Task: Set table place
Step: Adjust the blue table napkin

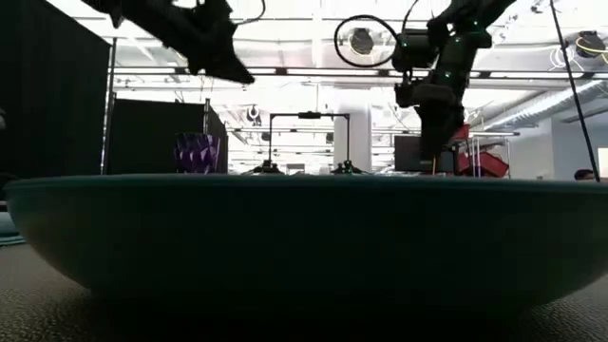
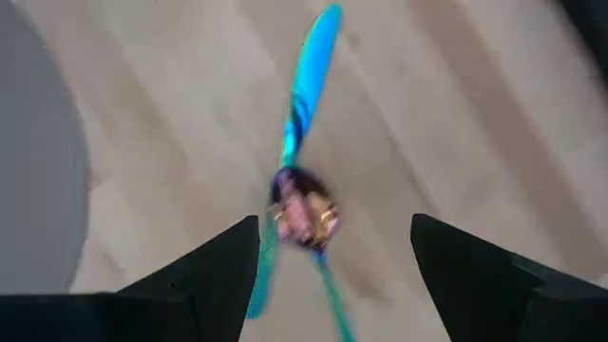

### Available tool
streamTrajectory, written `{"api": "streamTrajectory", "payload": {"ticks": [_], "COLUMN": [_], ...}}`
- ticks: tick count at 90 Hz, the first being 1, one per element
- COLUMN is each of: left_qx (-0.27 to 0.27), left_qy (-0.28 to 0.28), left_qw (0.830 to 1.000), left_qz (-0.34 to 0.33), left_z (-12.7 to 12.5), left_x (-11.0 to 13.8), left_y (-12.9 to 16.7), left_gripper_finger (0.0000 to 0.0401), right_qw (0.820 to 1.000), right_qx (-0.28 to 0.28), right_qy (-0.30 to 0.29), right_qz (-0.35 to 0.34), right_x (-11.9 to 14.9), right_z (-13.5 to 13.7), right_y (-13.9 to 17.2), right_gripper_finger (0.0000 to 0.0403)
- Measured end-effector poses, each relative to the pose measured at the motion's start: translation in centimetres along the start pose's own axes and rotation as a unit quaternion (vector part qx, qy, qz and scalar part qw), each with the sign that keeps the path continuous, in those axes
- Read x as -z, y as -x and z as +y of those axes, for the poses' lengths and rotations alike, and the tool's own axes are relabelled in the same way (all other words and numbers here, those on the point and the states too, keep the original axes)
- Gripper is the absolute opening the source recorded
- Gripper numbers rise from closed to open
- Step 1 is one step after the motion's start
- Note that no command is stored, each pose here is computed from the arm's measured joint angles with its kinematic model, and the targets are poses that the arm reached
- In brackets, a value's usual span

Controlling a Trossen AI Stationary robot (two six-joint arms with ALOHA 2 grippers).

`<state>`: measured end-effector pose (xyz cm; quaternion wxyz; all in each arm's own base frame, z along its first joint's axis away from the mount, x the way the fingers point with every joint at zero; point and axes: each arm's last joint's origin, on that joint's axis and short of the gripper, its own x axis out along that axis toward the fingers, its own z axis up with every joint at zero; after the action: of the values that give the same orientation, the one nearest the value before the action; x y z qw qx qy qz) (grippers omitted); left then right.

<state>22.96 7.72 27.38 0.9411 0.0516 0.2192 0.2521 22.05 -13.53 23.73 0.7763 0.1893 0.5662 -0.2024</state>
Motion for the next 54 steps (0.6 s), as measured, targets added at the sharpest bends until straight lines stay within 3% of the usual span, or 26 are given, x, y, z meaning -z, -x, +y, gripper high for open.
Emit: {"api": "streamTrajectory", "payload": {"ticks": [29, 38, 54], "left_qx": [0.035, 0.092, 0.190], "left_qy": [-0.018, -0.020, -0.001], "left_qw": [0.999, 0.995, 0.979], "left_qz": [0.023, 0.038, 0.076], "left_z": [-1.2, -1.9, -4.0], "left_x": [2.4, 2.7, 3.0], "left_y": [-2.5, -2.2, 0.0], "left_gripper_finger": [0.0063, 0.0063, 0.0063], "right_qw": [0.998, 0.996, 0.995], "right_qx": [-0.032, -0.065, -0.089], "right_qy": [0.000, -0.005, 0.043], "right_qz": [0.059, 0.057, 0.028], "right_x": [2.0, 2.2, 2.0], "right_z": [0.8, 1.9, 5.0], "right_y": [-1.9, -2.4, -2.5], "right_gripper_finger": [0.0258, 0.0258, 0.0258]}}
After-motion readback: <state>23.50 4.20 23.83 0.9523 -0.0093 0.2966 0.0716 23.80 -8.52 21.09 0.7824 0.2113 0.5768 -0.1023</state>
